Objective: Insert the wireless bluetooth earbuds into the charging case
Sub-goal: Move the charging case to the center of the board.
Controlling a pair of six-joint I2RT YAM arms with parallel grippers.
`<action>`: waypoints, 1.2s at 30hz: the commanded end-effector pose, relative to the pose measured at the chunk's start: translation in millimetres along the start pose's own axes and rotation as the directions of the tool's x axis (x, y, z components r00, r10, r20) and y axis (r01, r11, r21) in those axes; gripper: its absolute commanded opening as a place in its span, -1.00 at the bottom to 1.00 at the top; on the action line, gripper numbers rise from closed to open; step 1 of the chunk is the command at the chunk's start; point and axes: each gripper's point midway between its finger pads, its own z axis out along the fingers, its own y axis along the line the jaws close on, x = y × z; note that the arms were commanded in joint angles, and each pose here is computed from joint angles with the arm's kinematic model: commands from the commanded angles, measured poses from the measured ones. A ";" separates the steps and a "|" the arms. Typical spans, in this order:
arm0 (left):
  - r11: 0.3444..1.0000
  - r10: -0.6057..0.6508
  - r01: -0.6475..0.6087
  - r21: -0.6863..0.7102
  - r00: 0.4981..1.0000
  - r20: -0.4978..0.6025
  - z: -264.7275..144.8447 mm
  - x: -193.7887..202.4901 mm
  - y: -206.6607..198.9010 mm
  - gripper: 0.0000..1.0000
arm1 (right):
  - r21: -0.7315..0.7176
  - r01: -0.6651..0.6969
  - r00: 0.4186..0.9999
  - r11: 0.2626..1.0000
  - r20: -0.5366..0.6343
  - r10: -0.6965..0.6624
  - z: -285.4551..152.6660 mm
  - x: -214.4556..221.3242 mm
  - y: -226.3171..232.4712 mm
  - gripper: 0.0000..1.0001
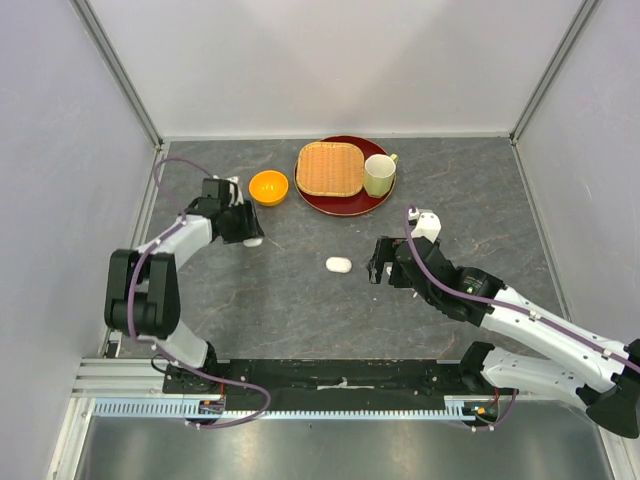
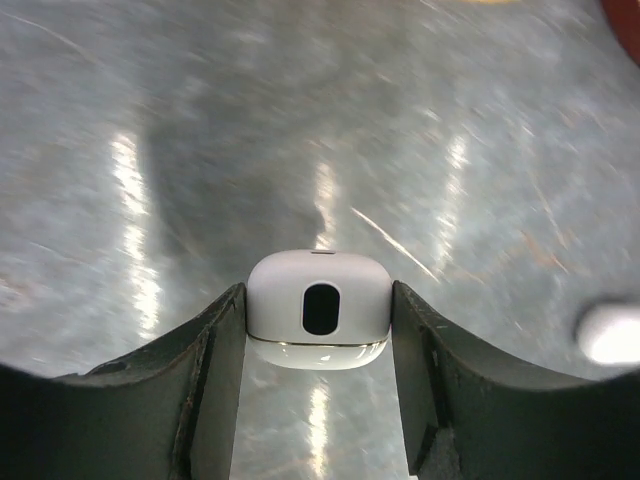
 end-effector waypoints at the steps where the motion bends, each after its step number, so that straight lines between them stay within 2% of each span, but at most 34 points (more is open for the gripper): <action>1: 0.980 0.101 -0.112 0.164 0.992 0.072 -31.3 14.8 -69.2 -0.11 | -0.032 -0.063 0.997 0.997 0.043 0.065 -4.3 -12.0 6.4 0.96; 7: 0.929 0.281 -0.296 0.223 0.955 0.096 -52.8 67.1 -113.4 -0.04 | -0.034 -0.106 0.993 0.994 0.054 0.108 -5.0 -14.5 6.7 0.96; 12: 0.898 0.351 -0.363 0.246 0.932 0.096 -63.7 107.0 -114.2 0.00 | -0.024 -0.164 0.981 0.986 0.097 0.166 -10.1 -20.9 0.3 0.96; 19: 0.833 0.467 -0.467 0.297 0.881 0.073 -70.0 161.6 -143.2 0.06 | -0.014 -0.225 0.965 0.974 0.137 0.225 -13.1 -25.3 -6.8 0.96; 21: 0.823 0.501 -0.491 0.286 0.865 0.044 -62.8 172.8 -143.5 0.07 | -0.011 -0.235 0.962 0.972 0.138 0.234 -12.8 -24.9 -7.3 0.96; 25: 0.755 0.593 -0.569 0.326 0.804 0.032 -59.4 189.9 -163.6 0.08 | -0.008 -0.249 0.958 0.968 0.143 0.248 -13.3 -24.2 -9.6 0.96; 32: 0.707 0.662 -0.626 0.331 0.750 0.004 -48.0 205.3 -179.0 0.14 | -0.003 -0.269 0.949 0.963 0.171 0.266 -17.4 -26.3 -16.6 0.96; 35: 0.703 0.672 -0.640 0.310 0.741 0.008 -45.8 203.5 -183.7 0.27 | -0.003 -0.272 0.947 0.962 0.174 0.268 -18.1 -26.4 -17.7 0.96; 36: 0.707 0.672 -0.640 0.299 0.741 -0.002 -45.3 203.7 -181.9 0.49 | -0.001 -0.270 0.948 0.963 0.173 0.266 -17.5 -25.6 -18.1 0.96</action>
